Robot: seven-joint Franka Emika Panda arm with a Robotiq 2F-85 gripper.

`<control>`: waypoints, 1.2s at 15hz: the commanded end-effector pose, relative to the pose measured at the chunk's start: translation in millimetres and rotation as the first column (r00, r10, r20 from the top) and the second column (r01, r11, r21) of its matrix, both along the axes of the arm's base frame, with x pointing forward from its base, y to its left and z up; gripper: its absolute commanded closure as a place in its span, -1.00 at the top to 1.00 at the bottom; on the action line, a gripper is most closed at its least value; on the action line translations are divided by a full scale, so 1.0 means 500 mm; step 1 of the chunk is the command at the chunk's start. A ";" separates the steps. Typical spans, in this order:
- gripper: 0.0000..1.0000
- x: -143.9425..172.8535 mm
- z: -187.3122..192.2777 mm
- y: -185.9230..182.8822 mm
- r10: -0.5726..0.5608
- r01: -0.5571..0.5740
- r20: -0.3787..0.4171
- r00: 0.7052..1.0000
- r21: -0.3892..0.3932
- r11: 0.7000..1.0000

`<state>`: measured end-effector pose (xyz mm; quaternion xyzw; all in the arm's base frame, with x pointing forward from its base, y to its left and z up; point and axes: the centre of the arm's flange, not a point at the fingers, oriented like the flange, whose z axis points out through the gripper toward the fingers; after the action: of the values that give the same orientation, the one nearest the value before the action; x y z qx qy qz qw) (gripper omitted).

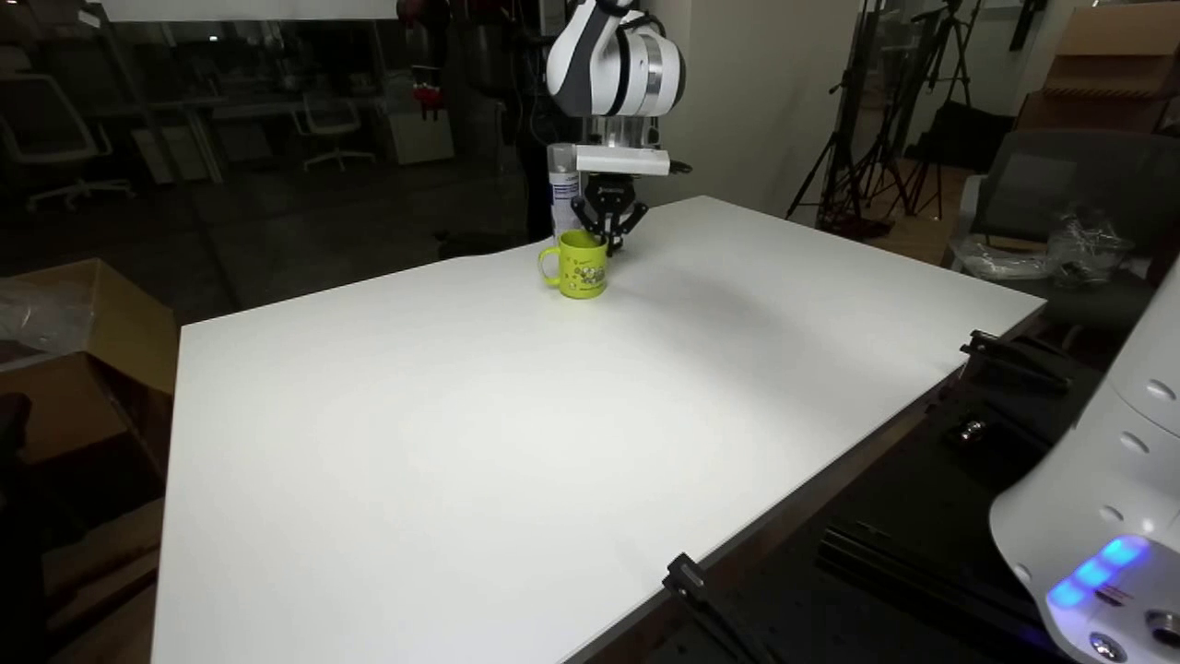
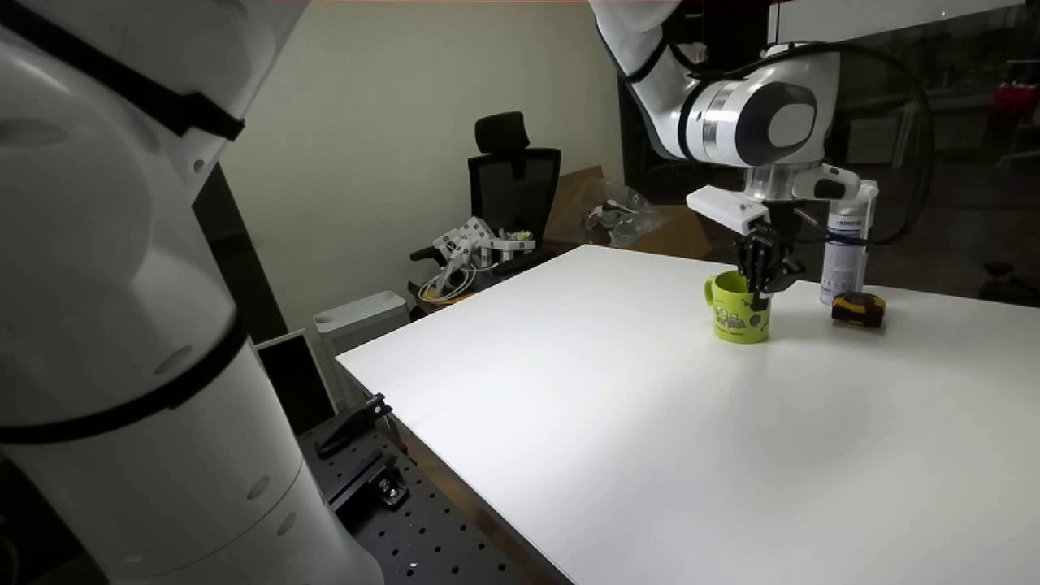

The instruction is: Move the mug backwards then forwards.

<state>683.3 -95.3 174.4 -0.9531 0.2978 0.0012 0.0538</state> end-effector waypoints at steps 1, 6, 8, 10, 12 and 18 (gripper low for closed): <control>-0.95 -0.169 -0.005 -0.001 -0.189 0.188 0.004 0.982 0.058 0.980; -0.95 -0.293 0.011 -0.017 -0.425 0.421 0.018 0.905 0.106 0.901; -0.95 -0.352 0.014 -0.019 -0.510 0.506 0.008 0.860 0.117 0.854; -0.95 -0.418 0.015 -0.016 -0.590 0.587 -0.016 0.807 0.117 0.801; -0.95 -0.490 0.018 -0.011 -0.666 0.663 -0.029 0.746 0.126 0.738; 0.12 -0.513 -0.022 0.052 -0.498 0.495 -0.015 0.867 0.144 0.857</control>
<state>406.6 -92.2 169.9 -0.7991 0.5911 -0.0091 0.1093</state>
